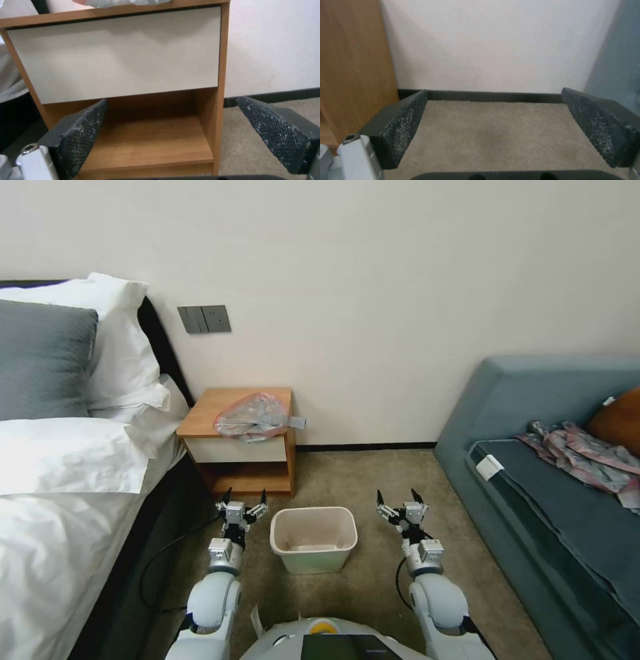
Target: Pick up the garbage bag from the table and place it over the trash can.
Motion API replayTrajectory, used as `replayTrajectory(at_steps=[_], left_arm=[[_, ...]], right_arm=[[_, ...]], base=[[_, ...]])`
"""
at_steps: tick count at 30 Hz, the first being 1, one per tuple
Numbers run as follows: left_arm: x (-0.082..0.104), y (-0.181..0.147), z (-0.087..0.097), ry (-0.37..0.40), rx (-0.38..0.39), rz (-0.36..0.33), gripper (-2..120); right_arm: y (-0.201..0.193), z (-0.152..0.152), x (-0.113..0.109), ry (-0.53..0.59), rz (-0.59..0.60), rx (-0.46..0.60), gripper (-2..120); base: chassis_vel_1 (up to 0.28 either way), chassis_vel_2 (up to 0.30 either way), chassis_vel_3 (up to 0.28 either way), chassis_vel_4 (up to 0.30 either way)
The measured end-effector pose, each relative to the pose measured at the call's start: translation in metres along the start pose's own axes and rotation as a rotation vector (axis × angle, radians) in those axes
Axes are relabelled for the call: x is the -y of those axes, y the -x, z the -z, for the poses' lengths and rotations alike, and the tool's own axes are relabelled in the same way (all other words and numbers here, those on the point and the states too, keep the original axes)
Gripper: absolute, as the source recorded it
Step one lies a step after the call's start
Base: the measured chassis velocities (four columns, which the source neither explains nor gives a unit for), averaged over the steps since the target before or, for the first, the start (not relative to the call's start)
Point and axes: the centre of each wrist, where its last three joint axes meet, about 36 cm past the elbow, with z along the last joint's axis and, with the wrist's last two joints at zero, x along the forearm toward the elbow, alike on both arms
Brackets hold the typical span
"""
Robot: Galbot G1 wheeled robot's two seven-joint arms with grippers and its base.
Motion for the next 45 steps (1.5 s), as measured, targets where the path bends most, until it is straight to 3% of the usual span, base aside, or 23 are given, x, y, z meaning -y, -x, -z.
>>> replayTrajectory(at_steps=[45], left_arm=[[0.0,0.0,0.0,0.0,0.0,0.0,100]], right_arm=[[0.0,0.0,0.0,0.0,0.0,0.0,100]], base=[[0.0,0.0,0.0,0.0]])
